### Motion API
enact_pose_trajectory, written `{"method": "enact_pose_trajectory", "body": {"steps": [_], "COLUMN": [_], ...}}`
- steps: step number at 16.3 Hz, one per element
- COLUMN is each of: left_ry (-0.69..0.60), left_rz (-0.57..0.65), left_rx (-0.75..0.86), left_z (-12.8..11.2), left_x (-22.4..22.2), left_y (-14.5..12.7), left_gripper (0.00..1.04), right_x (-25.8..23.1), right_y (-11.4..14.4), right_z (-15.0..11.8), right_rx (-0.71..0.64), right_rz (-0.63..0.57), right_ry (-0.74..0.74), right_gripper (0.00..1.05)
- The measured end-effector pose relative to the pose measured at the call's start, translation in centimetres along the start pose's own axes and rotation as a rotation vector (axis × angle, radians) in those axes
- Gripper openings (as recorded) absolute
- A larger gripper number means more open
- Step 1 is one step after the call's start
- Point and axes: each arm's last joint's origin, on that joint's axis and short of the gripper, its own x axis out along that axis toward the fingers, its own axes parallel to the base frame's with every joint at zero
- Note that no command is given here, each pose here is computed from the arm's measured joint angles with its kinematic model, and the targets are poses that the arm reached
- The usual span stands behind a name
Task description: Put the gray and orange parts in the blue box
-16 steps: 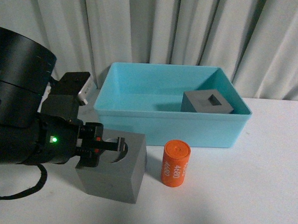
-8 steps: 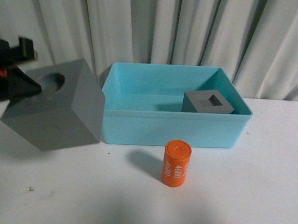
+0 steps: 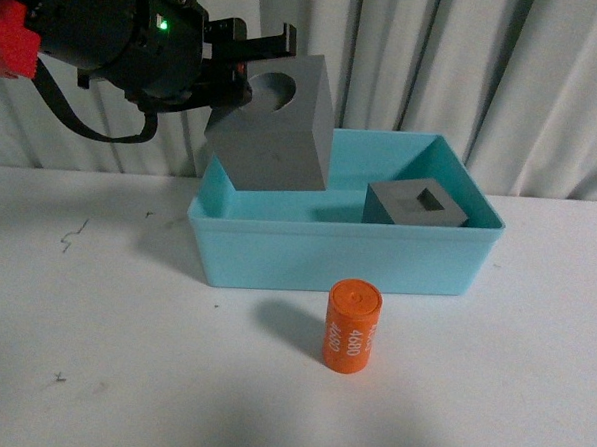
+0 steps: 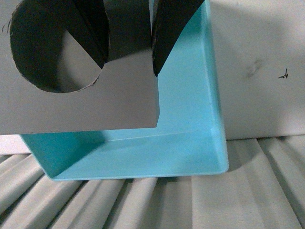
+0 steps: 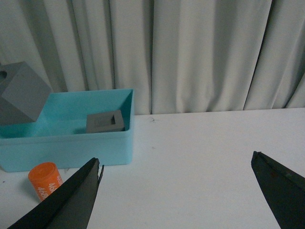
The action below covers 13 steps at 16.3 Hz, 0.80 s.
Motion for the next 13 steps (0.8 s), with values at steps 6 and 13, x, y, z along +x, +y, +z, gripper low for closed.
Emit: {"method": "enact_pose_trajectory", "body": {"steps": [6,13], "left_ry": [0.009,0.075], "left_rz": [0.022,0.088], "left_rx": [0.013,0.015], "left_z": [-0.2,-2.3], "left_x": [0.9,3.1], "left_y": [0.4,2.7], "left_gripper": [0.20,0.20], "right_x": [0.0,0.0], "right_y": [0.0,0.0], "right_z": [0.0,0.0], "right_rx": [0.000,0.000], "right_rz": [0.000,0.000], "right_ry": [0.000,0.000], "right_gripper": [0.98,0.98]}}
